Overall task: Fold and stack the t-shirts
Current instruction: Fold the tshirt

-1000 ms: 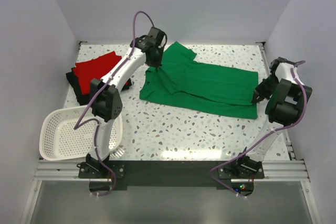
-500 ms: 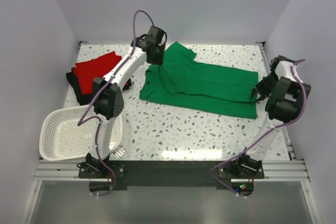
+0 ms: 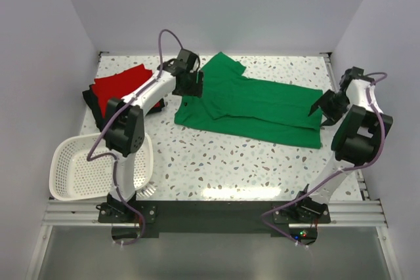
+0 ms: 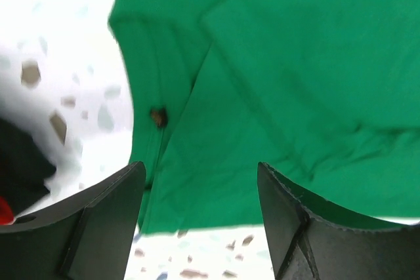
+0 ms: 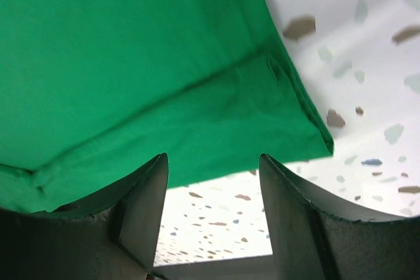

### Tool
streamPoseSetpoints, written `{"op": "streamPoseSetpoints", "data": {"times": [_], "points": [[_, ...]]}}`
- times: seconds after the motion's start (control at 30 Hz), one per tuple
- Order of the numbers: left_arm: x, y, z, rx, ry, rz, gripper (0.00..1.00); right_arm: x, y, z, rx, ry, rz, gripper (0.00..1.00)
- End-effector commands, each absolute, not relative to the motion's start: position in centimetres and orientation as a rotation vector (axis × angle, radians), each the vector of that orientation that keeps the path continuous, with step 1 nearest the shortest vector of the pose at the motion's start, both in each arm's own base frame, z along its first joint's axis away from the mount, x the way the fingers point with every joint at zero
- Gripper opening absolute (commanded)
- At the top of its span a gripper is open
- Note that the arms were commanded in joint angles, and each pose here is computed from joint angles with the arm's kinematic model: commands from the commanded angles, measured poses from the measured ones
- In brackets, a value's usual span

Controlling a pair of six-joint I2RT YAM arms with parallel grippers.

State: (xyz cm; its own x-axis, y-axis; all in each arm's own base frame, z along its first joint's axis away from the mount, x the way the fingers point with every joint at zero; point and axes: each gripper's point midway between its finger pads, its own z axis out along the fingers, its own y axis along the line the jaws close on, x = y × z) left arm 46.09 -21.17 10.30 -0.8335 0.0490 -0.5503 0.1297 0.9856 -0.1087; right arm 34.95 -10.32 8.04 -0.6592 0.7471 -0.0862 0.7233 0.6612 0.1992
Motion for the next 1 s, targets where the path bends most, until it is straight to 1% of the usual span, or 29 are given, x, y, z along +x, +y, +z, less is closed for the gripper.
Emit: {"op": "streamPoseSetpoints", "data": {"times": [0.0,0.07,0.1,0.23,0.4,0.57,0.7,0.87,0.97], "points": [[44.4,-19.6,13.0,0.084,2.48,-0.219,0.73,32.6,-9.6,7.9,1.154,2.741,0.186,0.61],[43.4,-18.9,12.7,0.071,2.491,-0.213,0.72,30.8,-9.5,6.6,1.176,2.771,0.17,0.61],[42.4,-18.4,11.7,0.063,2.517,-0.202,0.71,30.3,-9.6,6.6,1.177,2.767,0.164,0.6],[40.6,-17.3,11.2,0.034,2.529,-0.204,0.7,28.3,-10.8,5.1,1.202,2.795,0.072,0.56],[38.9,-15.7,10.2,-0.012,2.557,-0.168,0.67,28.2,-11.4,4.4,1.224,2.811,0.027,0.49],[38.0,-14.5,9.4,-0.047,2.573,-0.153,0.61,27.3,-11.7,3.2,1.245,2.855,-0.025,0.41],[37.2,-13.9,8.9,-0.072,2.586,-0.149,0.59,26.5,-11.5,2.6,1.261,2.873,-0.043,0.38],[36.8,-13.5,8.5,-0.088,2.588,-0.146,0.58,26.7,-11.6,1.6,1.278,2.884,-0.038,0.35],[36.7,-13.2,8.4,-0.09,2.592,-0.138,0.56,26.5,-11.7,1.3,1.283,2.902,-0.054,0.33]]}}
